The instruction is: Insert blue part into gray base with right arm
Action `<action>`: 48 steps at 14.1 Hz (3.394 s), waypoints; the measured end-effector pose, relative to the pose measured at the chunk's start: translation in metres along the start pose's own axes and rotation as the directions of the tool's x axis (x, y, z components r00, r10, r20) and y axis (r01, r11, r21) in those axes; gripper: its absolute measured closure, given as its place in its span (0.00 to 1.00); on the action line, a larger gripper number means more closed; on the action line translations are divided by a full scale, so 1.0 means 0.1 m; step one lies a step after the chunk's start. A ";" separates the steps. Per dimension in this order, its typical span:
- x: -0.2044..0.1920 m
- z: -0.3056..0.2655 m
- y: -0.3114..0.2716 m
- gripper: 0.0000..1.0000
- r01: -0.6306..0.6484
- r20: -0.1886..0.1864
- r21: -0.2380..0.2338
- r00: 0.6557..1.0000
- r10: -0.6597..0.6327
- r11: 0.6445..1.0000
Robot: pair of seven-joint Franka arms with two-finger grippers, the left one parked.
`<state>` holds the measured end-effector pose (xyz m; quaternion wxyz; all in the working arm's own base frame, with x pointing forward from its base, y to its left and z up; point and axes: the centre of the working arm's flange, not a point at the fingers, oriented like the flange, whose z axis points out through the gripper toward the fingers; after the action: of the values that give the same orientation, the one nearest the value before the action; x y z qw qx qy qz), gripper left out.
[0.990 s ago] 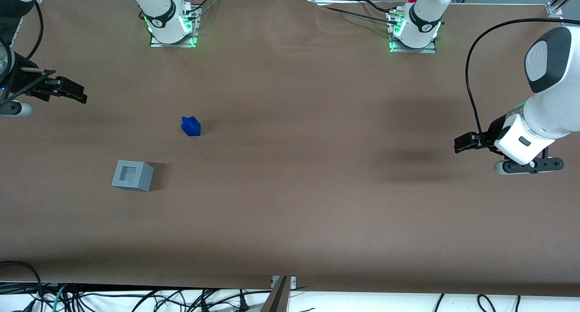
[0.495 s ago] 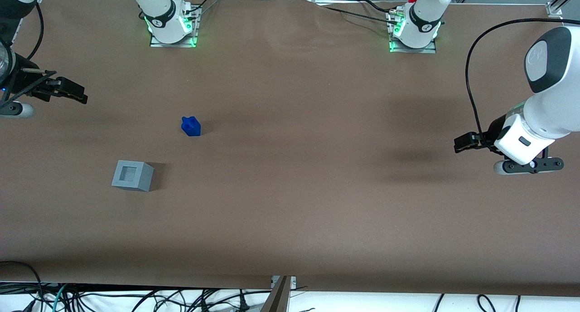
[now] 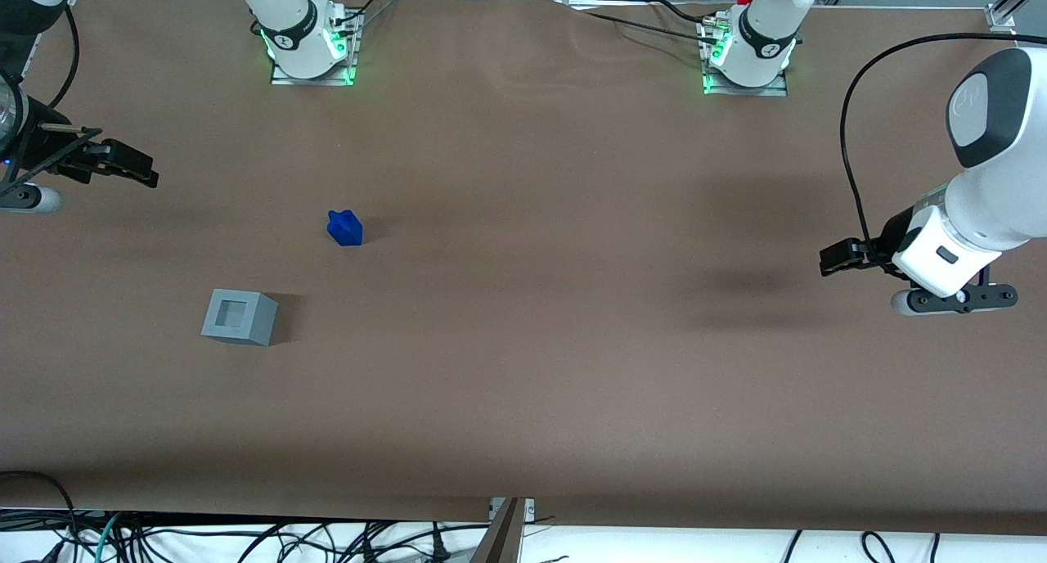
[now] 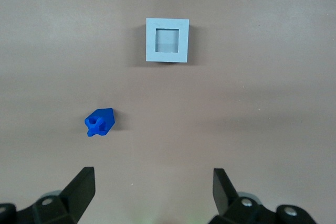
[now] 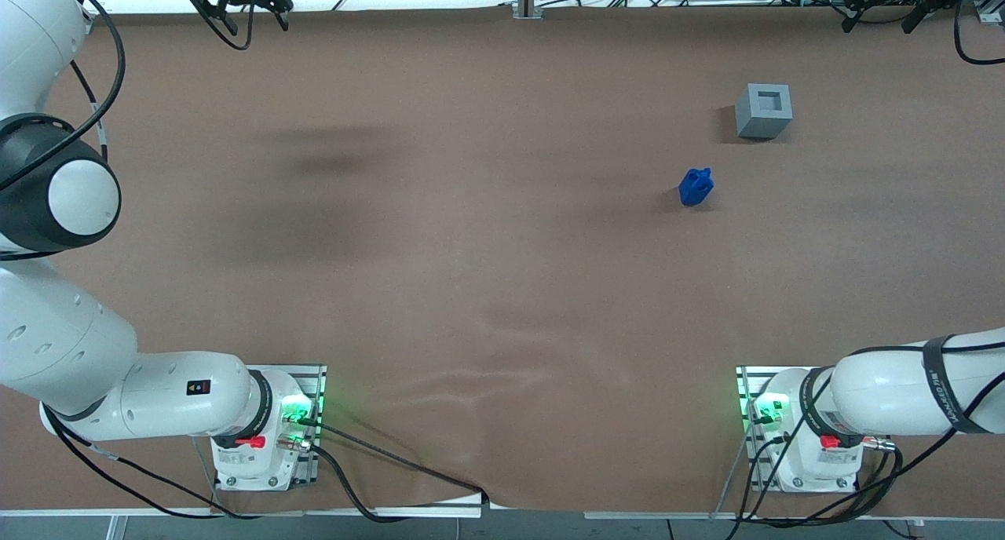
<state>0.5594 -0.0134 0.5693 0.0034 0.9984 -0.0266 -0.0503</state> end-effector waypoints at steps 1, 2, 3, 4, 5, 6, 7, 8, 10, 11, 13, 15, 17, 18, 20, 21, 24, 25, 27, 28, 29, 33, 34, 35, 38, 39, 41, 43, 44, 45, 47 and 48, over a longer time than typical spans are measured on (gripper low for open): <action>0.00 0.00 0.00 0.00 0.000 0.000 0.000 1.000 0.000 1.000; 0.00 0.01 0.00 0.00 0.000 0.001 0.000 1.000 0.000 1.000; 0.01 0.02 -0.01 0.00 0.001 0.005 0.000 1.000 -0.001 1.000; 0.03 0.05 -0.03 0.00 0.004 0.010 -0.001 1.000 -0.004 1.000; 0.04 0.08 -0.04 0.00 0.007 0.015 -0.002 1.000 -0.007 1.000; 0.05 0.10 -0.05 0.00 0.009 0.018 -0.002 1.000 -0.009 1.000; 0.05 0.11 -0.06 0.00 0.009 0.020 -0.002 1.000 -0.009 1.000; 0.06 0.11 -0.06 0.00 0.010 0.020 -0.002 1.000 -0.009 1.000; 0.06 0.11 -0.06 0.00 0.010 0.020 -0.002 1.000 -0.010 1.000; 0.06 0.11 -0.06 0.00 0.010 0.020 -0.002 1.000 -0.010 1.000; 0.06 0.11 -0.06 0.00 0.010 0.020 -0.002 1.000 -0.010 1.000; 0.06 0.11 -0.06 0.00 0.010 0.020 -0.002 1.000 -0.010 1.000; 0.06 0.11 -0.06 0.00 0.010 0.020 -0.002 1.000 -0.010 1.000; 0.06 0.11 -0.07 0.00 0.011 0.020 -0.002 1.000 -0.011 1.000; 0.06 0.11 -0.07 0.00 0.011 0.020 -0.002 1.000 -0.011 1.000; 0.06 0.11 -0.07 0.00 0.011 0.020 -0.002 1.000 -0.011 1.000; 0.06 0.11 -0.07 0.00 0.011 0.020 -0.002 1.000 -0.011 1.000; 0.06 0.11 -0.07 0.00 0.012 0.020 -0.002 1.000 -0.012 1.000; 0.06 0.14 -0.17 0.00 0.030 0.026 -0.002 0.999 -0.030 1.000; 0.07 0.18 -0.31 0.00 0.053 0.036 -0.004 0.998 -0.053 0.999; 0.08 0.25 -0.47 0.00 0.077 0.049 -0.008 0.996 -0.076 0.997; 0.16 0.74 -0.91 0.00 0.115 0.096 -0.022 0.989 -0.112 0.993; 0.18 0.89 -0.97 0.00 0.102 0.090 -0.023 0.991 -0.100 0.994; 0.16 1.03 -1.06 0.00 0.090 0.087 -0.024 0.992 -0.087 0.996; 0.01 1.49 -1.43 0.01 0.060 0.065 -0.027 0.996 -0.058 0.998; -0.06 1.65 -1.52 0.01 0.049 0.049 -0.025 0.998 -0.048 0.998; -0.18 2.03 -1.59 0.01 0.030 0.002 -0.015 1.000 -0.030 0.999; -0.32 2.46 -1.59 0.01 0.014 -0.050 0.002 0.999 -0.014 1.000; -0.39 2.66 -1.57 0.01 0.007 -0.065 0.008 0.998 -0.006 1.000; -0.45 2.83 -1.56 0.01 0.003 -0.076 0.013 0.997 -0.002 1.000; -0.53 3.07 -1.59 0.01 0.007 -0.088 0.021 0.996 -0.005 1.000; -0.54 3.16 -1.61 0.01 0.009 -0.094 0.025 0.996 -0.006 1.000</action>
<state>0.4823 0.1485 0.2587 -0.0083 0.9997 -0.0234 -0.0032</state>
